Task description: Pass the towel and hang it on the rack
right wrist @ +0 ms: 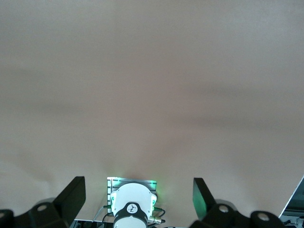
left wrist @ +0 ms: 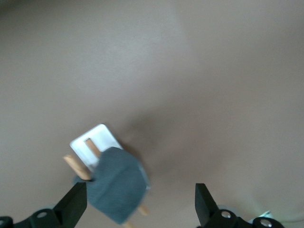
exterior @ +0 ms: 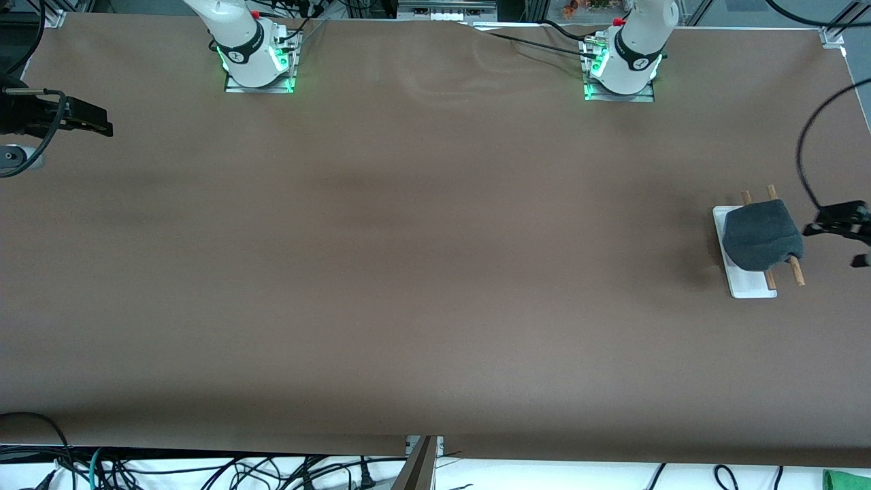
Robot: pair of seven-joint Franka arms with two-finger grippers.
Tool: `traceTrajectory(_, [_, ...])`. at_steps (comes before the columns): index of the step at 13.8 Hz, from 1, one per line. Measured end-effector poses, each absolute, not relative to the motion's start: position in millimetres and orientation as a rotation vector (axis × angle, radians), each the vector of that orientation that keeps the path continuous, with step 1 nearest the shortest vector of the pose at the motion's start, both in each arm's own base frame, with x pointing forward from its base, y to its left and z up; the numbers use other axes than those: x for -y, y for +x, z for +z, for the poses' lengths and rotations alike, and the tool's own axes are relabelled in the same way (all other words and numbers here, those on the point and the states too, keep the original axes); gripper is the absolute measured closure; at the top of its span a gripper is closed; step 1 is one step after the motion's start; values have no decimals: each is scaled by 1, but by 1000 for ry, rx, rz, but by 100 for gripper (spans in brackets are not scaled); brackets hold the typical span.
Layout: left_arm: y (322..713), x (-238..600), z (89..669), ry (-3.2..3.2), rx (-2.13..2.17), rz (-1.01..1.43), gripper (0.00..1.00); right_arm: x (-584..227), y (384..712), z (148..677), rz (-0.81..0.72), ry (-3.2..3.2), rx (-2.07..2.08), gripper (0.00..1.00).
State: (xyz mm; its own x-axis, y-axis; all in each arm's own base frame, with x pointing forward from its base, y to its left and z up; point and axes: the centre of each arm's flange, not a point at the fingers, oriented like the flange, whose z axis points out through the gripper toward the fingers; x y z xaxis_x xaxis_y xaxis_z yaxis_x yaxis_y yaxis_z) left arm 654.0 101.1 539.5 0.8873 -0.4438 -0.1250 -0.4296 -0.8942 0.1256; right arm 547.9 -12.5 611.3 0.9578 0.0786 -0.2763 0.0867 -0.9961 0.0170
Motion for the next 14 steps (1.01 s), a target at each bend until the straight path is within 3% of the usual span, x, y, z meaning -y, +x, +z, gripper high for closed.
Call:
traceTrajectory(7, [583, 46, 581, 3128, 271, -193, 0, 13, 549, 610, -437, 3080, -131, 0])
traceTrajectory(14, [545, 45, 561, 3157, 209, -43, 0, 13, 549, 610, -437, 3080, -130, 0])
